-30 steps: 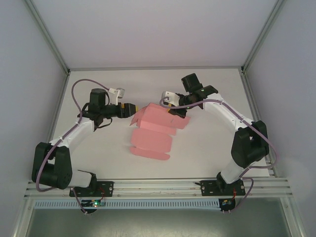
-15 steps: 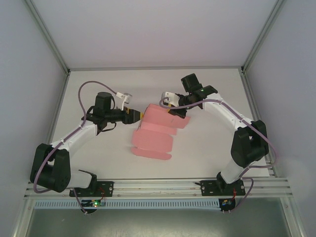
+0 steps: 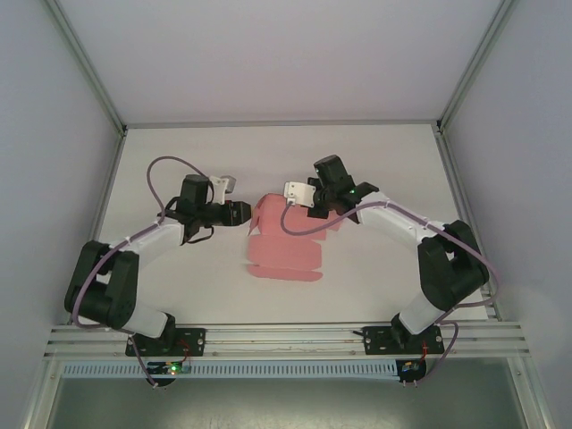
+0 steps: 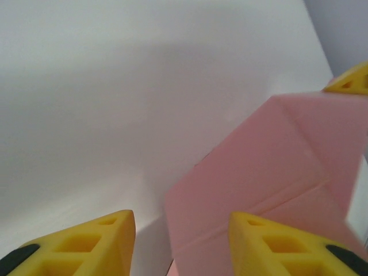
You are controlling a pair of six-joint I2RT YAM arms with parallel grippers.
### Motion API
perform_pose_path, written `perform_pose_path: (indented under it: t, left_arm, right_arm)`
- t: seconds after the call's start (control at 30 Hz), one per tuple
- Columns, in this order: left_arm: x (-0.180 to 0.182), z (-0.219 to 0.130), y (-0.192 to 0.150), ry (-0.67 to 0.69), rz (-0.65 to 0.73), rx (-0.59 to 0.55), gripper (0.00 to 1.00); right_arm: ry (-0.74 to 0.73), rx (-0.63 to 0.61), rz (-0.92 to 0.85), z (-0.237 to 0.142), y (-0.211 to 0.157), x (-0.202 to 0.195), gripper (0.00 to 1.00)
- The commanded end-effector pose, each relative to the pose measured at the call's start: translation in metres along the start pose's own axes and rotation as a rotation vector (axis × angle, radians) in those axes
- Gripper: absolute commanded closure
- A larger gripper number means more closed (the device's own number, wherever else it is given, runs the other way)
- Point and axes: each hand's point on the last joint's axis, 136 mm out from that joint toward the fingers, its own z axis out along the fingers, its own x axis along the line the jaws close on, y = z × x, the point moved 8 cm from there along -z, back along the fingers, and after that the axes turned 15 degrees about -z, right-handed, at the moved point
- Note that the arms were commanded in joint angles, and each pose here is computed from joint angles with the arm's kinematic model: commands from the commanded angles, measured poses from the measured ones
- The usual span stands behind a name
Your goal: Assemble paper box
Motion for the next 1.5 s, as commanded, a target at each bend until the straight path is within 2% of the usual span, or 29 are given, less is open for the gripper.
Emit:
perform_pose_path:
  t: [0.0,0.07,0.3,0.53,0.6,0.73,1.1,1.17,1.47]
  left_arm:
    - [0.003,0.007,0.008,-0.004,-0.024,-0.032,0.54]
    - [0.008,0.011,0.01,-0.004,-0.028,-0.035,0.54]
    - [0.016,0.023,0.024,-0.034,-0.078,-0.039,0.56]
    - [0.038,0.032,0.027,-0.014,-0.101,-0.043,0.56]
    - [0.041,0.035,0.028,-0.017,-0.115,-0.028,0.56]
    - [0.045,0.04,0.03,-0.009,-0.119,-0.019,0.57]
    - [0.04,0.036,0.032,-0.012,-0.09,-0.036,0.59]
    - [0.039,0.036,0.034,-0.015,-0.086,-0.038,0.59]
    - [0.034,0.034,0.034,-0.042,-0.048,-0.026,0.59]
  right_arm:
    - [-0.229,0.033,-0.081,-0.011,0.01,-0.02,1.0]
    - [-0.248,0.024,-0.089,-0.016,0.012,-0.022,1.0]
    - [-0.177,0.062,-0.175,-0.014,0.013,-0.014,1.0]
    - [-0.086,0.29,-0.256,0.033,-0.006,0.008,1.0]
    - [-0.087,0.312,-0.281,0.042,-0.006,0.016,1.0]
    - [-0.156,0.318,-0.294,0.047,0.001,0.018,1.0]
    - [-0.394,0.343,-0.383,0.02,0.012,-0.007,1.0]
    - [-0.443,0.342,-0.408,0.022,0.012,-0.004,1.0]
    - [-0.472,0.394,-0.443,0.034,0.008,0.028,1.0]
